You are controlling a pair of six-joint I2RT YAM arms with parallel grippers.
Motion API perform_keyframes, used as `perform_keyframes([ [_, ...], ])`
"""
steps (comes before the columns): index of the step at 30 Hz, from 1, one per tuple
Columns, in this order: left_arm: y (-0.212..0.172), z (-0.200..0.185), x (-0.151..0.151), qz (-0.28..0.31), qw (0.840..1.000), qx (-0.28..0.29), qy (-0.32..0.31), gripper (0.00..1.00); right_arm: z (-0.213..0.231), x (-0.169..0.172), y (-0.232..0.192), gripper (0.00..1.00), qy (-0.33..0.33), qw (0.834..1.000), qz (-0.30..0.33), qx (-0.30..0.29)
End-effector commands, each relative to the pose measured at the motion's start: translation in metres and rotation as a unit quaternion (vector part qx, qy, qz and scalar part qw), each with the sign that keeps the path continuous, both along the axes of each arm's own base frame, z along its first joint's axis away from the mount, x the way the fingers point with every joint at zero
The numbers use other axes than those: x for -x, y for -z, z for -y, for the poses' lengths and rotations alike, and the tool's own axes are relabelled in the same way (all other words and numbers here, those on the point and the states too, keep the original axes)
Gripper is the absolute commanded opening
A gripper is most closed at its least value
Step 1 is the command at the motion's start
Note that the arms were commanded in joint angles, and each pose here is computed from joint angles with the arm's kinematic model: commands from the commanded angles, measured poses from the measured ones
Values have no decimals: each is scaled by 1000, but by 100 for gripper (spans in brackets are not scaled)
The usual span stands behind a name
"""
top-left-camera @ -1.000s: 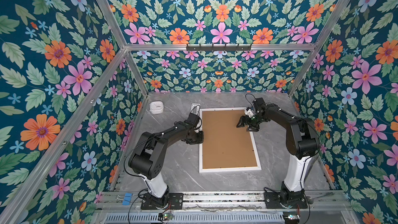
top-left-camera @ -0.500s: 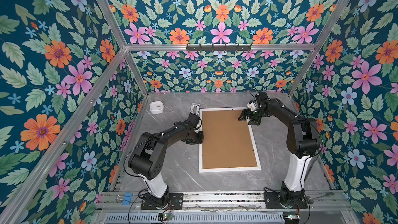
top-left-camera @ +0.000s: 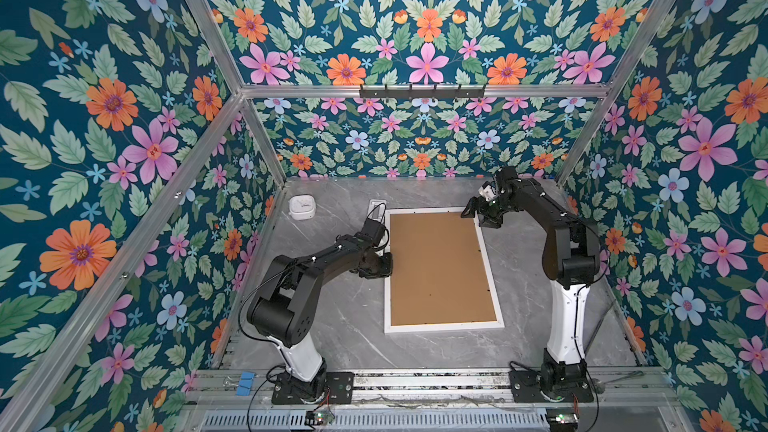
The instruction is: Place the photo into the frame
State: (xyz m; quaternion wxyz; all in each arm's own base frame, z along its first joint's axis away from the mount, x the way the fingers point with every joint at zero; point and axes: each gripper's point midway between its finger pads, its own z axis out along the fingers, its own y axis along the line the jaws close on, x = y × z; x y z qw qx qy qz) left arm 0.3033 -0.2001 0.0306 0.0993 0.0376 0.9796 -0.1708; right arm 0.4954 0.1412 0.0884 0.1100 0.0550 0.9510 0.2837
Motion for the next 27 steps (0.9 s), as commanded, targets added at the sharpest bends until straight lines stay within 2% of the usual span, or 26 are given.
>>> perform_keyframes([
  [1, 18, -22, 23, -45, 997, -57, 5, 23, -1, 1, 5, 83, -8, 1000, -13, 2],
  [14, 18, -21, 22, -45, 997, -56, 8, 23, -1, -9, 23, 83, -18, 999, -27, 7],
  [27, 16, -18, 19, -42, 998, -51, 9, 23, -22, 1, 30, 83, -41, 998, -42, -32],
])
